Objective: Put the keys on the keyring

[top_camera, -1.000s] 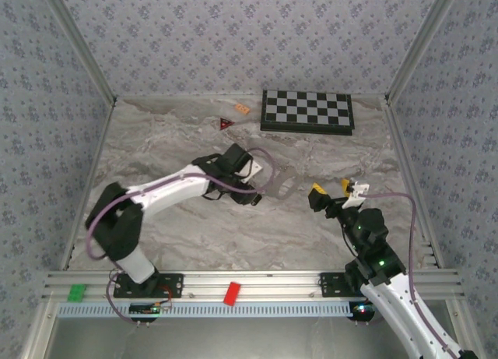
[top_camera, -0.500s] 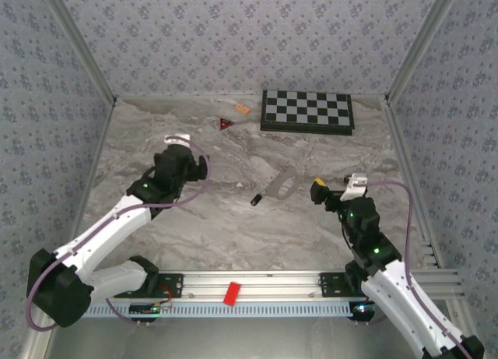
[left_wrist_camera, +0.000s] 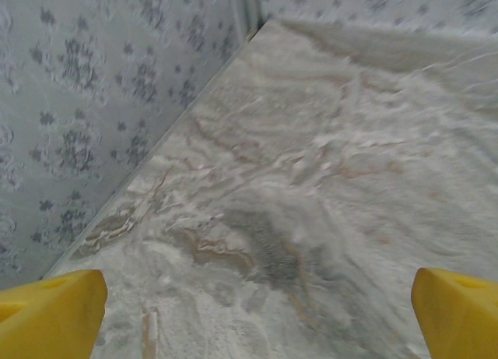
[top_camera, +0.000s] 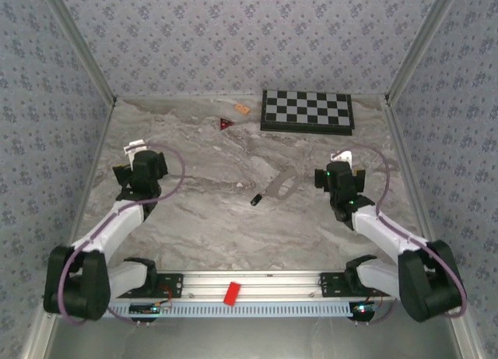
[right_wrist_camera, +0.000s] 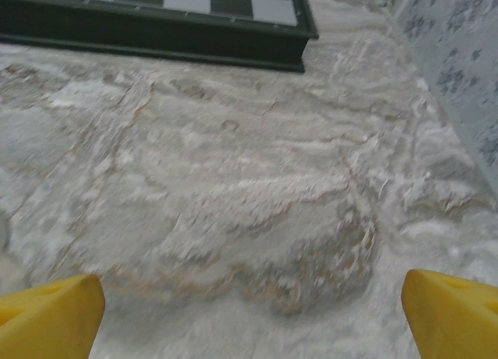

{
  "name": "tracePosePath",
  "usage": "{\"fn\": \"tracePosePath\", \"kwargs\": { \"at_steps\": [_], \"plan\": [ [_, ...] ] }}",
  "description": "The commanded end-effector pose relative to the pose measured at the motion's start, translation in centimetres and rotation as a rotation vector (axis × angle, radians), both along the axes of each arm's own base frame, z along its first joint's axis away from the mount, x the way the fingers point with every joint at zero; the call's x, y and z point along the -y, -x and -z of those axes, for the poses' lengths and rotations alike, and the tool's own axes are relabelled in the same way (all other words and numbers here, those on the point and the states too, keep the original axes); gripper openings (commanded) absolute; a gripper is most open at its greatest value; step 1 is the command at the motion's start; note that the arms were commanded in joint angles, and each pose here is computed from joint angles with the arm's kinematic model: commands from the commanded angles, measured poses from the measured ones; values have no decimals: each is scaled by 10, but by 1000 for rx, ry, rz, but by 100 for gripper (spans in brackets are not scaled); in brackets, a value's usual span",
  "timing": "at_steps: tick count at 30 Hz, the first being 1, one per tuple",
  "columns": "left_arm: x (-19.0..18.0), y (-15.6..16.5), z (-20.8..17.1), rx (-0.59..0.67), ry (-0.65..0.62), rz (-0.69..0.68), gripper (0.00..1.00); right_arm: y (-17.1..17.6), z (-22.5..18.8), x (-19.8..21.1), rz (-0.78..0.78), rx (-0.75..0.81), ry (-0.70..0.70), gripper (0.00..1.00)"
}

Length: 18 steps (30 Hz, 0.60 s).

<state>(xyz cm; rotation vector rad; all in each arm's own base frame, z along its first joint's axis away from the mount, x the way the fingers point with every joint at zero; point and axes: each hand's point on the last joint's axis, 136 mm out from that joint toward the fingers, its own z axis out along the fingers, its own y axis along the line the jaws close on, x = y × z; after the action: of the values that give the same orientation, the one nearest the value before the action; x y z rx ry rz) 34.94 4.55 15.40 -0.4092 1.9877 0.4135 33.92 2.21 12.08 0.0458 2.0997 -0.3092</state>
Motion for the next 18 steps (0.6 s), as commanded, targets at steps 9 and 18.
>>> {"fn": "tracePosePath", "kwargs": {
  "at_steps": [9,18],
  "plan": [
    [3,-41,42,27,-13,141,100,-38,4,20,-51,188,121,99],
    [13,-41,58,133,10,237,100,-35,25,32,-107,281,-38,99]
  ]
}}
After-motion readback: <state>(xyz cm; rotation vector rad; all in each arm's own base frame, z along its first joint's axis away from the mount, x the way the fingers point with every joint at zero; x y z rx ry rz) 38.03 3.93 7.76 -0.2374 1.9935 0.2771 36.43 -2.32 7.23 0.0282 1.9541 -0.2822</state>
